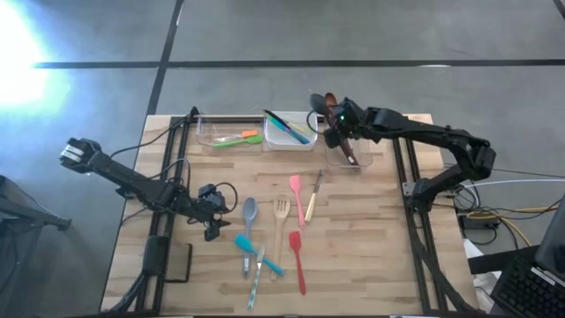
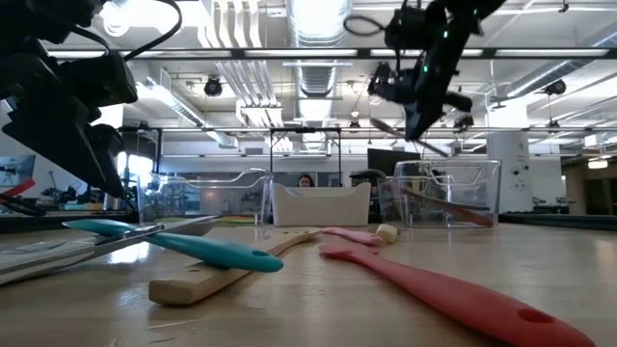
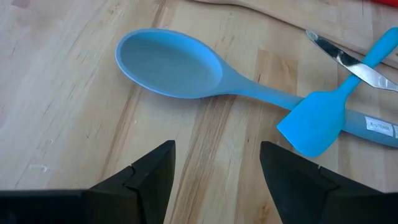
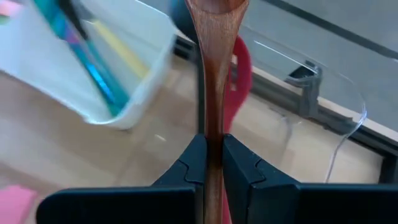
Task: Pick & Place Kitchen Items
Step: Put the brown ladle into the right transparent bin, then put the blue knife into the white bin
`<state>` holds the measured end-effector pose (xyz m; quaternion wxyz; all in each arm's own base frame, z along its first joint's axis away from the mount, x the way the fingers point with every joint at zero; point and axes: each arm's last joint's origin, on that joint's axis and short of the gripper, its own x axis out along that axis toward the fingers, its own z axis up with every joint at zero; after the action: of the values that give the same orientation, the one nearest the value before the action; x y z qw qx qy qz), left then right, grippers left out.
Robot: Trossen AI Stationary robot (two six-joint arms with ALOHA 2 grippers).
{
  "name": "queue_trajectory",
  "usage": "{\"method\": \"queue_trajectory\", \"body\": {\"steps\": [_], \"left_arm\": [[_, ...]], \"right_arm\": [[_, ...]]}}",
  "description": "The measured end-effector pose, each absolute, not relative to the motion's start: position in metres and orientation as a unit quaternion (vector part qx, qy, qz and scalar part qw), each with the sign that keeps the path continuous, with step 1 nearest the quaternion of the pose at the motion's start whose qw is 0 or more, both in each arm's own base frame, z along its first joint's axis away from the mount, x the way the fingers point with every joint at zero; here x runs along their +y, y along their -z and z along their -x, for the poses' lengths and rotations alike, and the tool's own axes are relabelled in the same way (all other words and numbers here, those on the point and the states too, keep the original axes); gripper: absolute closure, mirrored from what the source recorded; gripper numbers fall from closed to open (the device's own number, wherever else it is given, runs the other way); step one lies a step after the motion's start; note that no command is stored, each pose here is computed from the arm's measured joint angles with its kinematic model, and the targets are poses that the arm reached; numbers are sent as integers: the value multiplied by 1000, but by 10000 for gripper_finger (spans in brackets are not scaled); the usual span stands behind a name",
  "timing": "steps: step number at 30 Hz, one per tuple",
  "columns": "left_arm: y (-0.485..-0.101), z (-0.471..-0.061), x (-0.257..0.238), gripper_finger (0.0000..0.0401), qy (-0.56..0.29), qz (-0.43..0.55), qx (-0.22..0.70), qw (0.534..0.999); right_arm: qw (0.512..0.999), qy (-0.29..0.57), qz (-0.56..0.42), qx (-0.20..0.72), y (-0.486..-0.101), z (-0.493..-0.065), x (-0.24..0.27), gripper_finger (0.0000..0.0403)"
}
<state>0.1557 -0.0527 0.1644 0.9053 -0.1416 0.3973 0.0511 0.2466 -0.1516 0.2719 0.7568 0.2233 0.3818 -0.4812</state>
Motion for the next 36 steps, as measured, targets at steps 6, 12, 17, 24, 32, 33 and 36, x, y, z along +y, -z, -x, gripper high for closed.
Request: {"method": "queue_trajectory", "body": {"steps": [6,12,17,24,32,33,36], "left_arm": [[-164,-156,-53,165,-54,139,396,906],[-165,-156,-51,165,-69,131,389,909],[-165,-156,-51,165,-70,134,389,909],[-165,-156,-51,165,-71,135,389,909],[-165,-156,-51,165,-67,137,389,908],[-165,-156,-51,165,-67,137,390,908],[-165,-156,-51,165,-64,139,391,908]], "right_arm": [[732,485,-236,417,-244,-233,-176,388],[723,466,-247,446,-214,-228,-184,388],[716,454,-253,466,-197,-228,-184,388],[706,446,-246,491,-181,-233,-188,359],[725,441,-236,475,-197,-241,-192,295],[730,442,-235,466,-203,-241,-193,290],[744,444,-231,443,-219,-242,-193,276]]}}
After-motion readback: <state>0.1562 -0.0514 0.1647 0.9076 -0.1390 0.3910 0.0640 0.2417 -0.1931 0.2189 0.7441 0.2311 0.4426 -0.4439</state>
